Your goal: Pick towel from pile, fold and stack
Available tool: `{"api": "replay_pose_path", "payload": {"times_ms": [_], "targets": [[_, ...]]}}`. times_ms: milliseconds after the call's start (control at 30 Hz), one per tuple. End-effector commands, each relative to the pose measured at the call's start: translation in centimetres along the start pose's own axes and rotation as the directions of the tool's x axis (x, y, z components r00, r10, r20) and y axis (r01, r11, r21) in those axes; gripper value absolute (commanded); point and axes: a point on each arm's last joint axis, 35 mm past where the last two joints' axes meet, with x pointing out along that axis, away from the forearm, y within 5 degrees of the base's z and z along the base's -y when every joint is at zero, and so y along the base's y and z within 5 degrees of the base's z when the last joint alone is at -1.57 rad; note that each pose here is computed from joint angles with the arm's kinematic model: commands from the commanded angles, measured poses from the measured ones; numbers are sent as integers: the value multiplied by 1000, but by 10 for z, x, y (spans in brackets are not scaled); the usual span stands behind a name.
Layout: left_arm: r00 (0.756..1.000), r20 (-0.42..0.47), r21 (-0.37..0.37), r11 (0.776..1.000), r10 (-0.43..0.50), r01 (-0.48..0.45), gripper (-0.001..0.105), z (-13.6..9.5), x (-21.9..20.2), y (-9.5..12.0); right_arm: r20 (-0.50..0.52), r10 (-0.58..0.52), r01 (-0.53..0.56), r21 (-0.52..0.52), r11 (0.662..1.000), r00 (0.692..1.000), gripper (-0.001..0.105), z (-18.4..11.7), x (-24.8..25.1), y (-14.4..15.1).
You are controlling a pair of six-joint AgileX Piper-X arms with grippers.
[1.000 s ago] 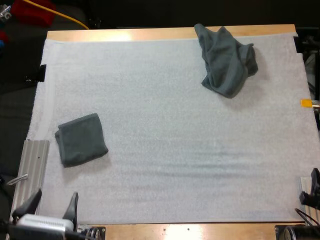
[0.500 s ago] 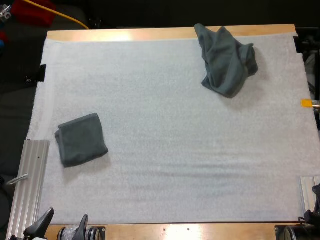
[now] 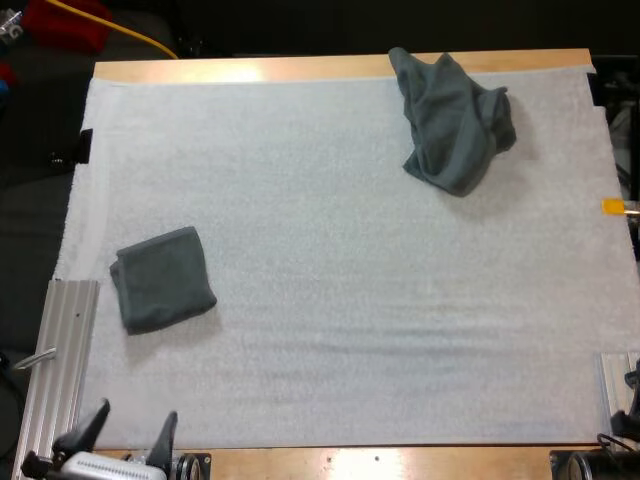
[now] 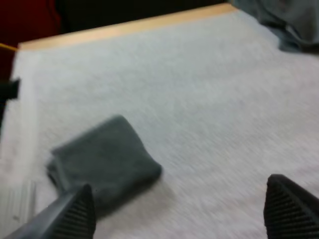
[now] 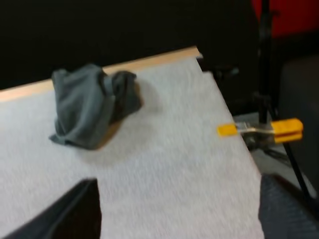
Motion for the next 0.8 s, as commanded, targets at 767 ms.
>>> {"api": "replay_pose_path", "payload": {"times_ms": [767], "targets": [[992,-35,-4,992,123,-123,68,-28,102,20,-229,31,-58,-113,992,973,65,-63,81,18]]}}
